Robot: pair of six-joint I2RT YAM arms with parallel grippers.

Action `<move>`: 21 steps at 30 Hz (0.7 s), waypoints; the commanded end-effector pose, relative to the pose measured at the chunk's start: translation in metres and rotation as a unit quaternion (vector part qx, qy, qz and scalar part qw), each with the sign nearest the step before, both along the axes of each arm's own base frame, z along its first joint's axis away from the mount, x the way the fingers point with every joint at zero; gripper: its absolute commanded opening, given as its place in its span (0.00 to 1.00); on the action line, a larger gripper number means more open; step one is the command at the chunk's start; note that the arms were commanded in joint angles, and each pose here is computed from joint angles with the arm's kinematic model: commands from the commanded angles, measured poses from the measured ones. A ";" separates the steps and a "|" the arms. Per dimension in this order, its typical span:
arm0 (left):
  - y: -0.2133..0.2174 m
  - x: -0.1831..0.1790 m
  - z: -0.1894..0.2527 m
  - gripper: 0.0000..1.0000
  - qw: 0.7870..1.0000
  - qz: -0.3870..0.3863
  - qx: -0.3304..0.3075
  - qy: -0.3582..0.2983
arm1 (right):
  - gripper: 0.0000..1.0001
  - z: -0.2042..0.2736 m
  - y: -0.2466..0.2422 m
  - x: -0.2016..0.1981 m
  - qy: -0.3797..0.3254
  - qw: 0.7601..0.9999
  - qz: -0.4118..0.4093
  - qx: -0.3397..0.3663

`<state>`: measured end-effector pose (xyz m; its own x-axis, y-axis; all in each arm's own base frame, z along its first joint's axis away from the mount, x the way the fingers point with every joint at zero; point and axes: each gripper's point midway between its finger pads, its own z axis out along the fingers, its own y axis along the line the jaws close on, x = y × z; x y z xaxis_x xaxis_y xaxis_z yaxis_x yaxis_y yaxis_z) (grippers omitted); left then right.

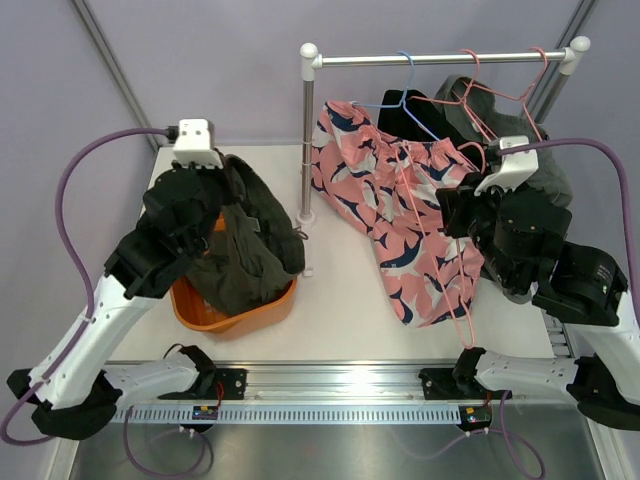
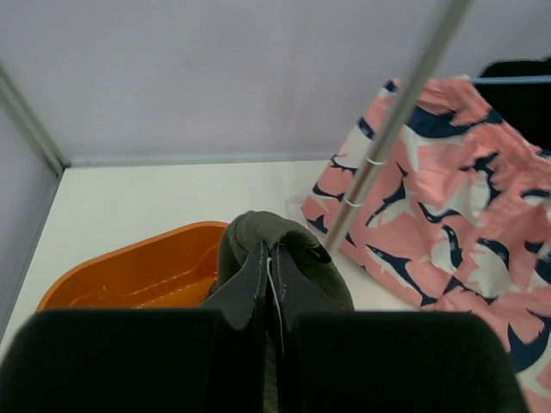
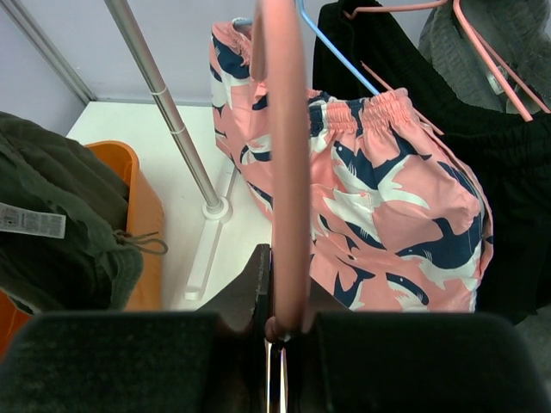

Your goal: Remove the shorts from the hanger

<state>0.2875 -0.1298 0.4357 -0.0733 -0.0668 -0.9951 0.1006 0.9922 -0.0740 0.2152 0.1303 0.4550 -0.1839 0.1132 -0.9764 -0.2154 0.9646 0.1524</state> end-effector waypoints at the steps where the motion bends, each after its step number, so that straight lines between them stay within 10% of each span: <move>1: 0.033 -0.006 -0.004 0.00 0.992 0.030 -0.119 0.014 | 0.00 0.001 0.003 -0.002 0.000 1.000 0.008 0.014; 10: 0.078 -0.014 -0.139 0.14 0.963 0.102 -0.220 0.120 | 0.00 0.002 0.025 0.000 -0.006 0.999 0.053 -0.006; 13: 0.077 -0.017 -0.170 0.38 0.955 0.099 -0.238 0.146 | 0.00 0.005 0.035 0.002 -0.010 0.997 0.072 -0.015; 16: 0.073 -0.021 -0.180 0.98 0.953 0.088 -0.247 0.151 | 0.00 0.005 0.046 0.006 -0.011 0.996 0.085 -0.032; 21: 0.052 -0.027 -0.160 0.99 0.961 0.012 -0.233 0.149 | 0.00 0.015 0.063 0.023 -0.032 0.992 0.111 -0.048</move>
<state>0.2579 -0.0574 0.2294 -0.3922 -0.5015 -0.7712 -0.1821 0.8641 -0.4693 0.2289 0.1845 0.4373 -0.2153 -0.0496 -0.9753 -0.3765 0.9257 0.0360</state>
